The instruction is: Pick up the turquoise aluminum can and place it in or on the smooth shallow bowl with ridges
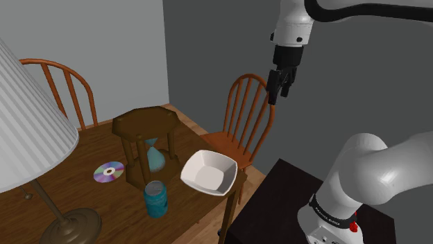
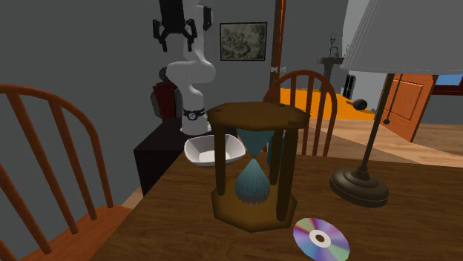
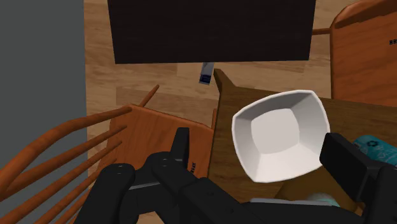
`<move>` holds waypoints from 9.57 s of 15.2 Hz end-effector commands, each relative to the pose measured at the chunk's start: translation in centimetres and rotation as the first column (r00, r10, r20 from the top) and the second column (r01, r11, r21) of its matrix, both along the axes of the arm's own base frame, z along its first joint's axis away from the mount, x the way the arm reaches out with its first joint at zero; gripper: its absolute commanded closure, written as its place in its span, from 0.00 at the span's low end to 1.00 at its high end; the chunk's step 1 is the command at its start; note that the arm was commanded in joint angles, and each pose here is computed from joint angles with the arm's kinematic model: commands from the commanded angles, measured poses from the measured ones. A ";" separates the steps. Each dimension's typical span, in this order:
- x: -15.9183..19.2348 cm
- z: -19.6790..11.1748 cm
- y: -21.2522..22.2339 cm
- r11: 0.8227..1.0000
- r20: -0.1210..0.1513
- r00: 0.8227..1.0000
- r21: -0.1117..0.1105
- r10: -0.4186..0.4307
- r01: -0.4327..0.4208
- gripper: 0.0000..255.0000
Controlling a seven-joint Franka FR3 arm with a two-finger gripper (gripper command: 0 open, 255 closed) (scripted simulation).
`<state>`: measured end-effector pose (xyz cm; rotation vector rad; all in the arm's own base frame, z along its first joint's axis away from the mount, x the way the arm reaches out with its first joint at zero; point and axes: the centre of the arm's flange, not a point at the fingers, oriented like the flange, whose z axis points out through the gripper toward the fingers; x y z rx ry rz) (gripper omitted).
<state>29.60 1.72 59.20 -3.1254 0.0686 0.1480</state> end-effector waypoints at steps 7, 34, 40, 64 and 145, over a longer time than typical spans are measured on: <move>2.3 -4.2 6.2 1.000 0.015 1.000 -0.002 -0.021 0.021 0.00; 15.1 -22.6 33.5 0.993 0.084 0.990 -0.007 -0.114 0.115 0.00; 16.9 -25.8 36.7 0.992 0.092 0.988 -0.008 -0.125 0.126 0.00; 16.9 -28.2 36.7 0.992 0.092 0.988 -0.008 -0.125 0.126 1.00; 12.5 -18.5 14.0 0.992 0.092 0.988 -0.008 -0.125 0.126 0.00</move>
